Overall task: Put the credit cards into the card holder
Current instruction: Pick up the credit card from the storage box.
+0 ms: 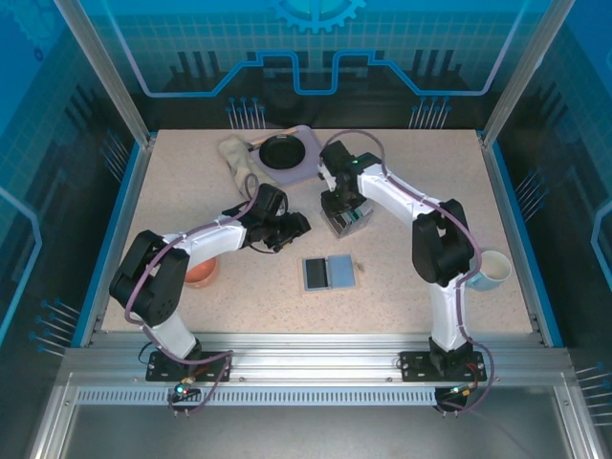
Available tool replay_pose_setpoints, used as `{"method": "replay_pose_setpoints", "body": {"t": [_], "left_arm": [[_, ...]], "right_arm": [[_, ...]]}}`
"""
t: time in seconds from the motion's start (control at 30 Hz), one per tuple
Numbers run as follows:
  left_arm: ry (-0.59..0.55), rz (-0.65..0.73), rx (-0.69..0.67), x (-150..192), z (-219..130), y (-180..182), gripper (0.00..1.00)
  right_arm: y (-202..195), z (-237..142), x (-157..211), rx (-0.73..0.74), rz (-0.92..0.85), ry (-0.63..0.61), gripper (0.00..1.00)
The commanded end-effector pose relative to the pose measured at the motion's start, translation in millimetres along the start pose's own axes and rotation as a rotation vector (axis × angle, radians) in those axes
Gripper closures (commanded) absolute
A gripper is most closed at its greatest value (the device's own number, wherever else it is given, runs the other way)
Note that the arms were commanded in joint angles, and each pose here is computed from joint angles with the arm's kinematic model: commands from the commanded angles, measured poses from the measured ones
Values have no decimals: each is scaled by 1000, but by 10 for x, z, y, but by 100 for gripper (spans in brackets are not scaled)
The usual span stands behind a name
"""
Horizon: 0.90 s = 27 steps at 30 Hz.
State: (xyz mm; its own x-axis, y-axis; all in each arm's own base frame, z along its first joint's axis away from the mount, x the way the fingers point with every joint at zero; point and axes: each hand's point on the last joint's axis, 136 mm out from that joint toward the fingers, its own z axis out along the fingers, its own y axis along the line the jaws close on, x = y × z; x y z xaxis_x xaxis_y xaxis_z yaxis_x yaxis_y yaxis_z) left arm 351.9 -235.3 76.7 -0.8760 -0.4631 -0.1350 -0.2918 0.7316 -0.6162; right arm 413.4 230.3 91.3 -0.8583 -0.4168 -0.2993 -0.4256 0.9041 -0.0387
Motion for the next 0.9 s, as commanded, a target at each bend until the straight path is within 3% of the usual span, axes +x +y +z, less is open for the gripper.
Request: {"method": "replay_pose_setpoints", "body": {"t": [0.0,0.3,0.87], "left_arm": [[1,-26,33,-41,-21,-82,38],[-2,-34,28,-23,-43,-30,37],[-1,-32,27,3,-76,-1,37]], "right_arm": [[-97,51,-11,89,-54,28,57],[-102,326,-12,217,-155,78,58],[-154,110,-137,299,-184,9,63]]}}
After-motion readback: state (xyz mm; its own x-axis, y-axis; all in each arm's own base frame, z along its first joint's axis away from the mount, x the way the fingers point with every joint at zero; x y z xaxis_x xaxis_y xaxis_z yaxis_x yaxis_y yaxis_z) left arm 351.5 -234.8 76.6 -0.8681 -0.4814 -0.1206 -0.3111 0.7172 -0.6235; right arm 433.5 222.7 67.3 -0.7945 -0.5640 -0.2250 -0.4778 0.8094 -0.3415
